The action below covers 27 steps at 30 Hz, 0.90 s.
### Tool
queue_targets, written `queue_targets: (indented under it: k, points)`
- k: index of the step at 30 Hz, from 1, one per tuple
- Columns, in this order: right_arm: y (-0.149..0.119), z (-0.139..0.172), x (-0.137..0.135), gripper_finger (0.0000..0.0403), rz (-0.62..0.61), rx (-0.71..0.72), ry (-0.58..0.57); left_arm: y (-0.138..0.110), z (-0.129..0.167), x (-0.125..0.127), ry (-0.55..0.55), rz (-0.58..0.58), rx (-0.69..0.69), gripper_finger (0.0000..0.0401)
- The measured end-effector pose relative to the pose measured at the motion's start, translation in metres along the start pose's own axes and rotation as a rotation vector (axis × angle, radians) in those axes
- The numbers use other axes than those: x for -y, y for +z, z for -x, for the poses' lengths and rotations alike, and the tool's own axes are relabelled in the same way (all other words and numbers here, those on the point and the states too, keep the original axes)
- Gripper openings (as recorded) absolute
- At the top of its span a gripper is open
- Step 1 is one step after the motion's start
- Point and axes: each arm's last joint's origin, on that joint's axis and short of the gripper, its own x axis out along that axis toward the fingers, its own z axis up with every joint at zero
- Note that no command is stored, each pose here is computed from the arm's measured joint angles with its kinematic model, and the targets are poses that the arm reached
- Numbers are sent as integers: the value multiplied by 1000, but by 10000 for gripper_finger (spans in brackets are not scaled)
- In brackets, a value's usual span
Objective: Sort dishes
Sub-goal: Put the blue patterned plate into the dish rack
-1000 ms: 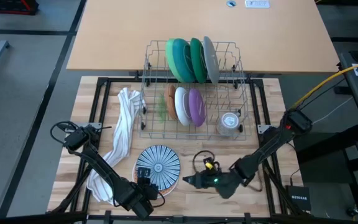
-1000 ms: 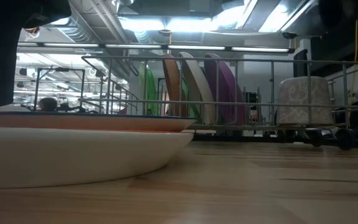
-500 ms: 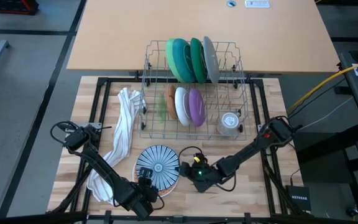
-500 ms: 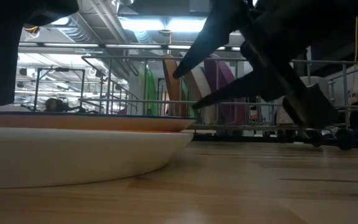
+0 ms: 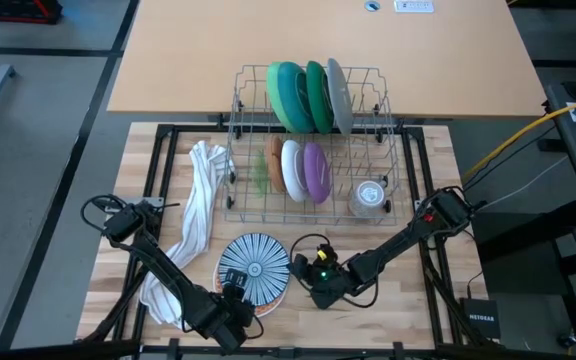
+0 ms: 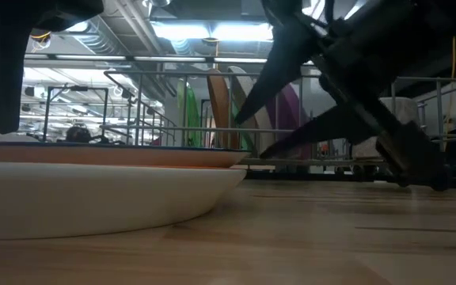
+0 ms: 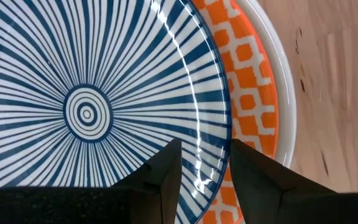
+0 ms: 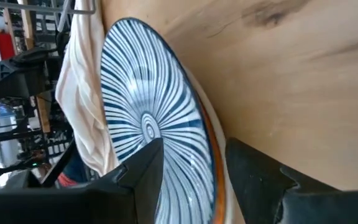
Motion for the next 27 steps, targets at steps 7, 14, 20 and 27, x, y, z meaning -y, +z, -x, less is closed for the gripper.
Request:
queue_targets:
  k: [7, 14, 20, 27]
  points:
    - [2, -22, 3, 179, -58, -38, 13, 0, 0, 0, 6, -89, 6, 123]
    - [3, -32, 5, 179, -90, -63, 28, 1, 0, 0, 12, -147, 10, 123]
    - [4, -33, 4, 179, -92, -68, 23, 1, 0, -1, 40, -187, 19, 123]
    - [4, -33, 4, 179, -92, -68, 23, 3, -1, -5, 89, -222, 32, 123]
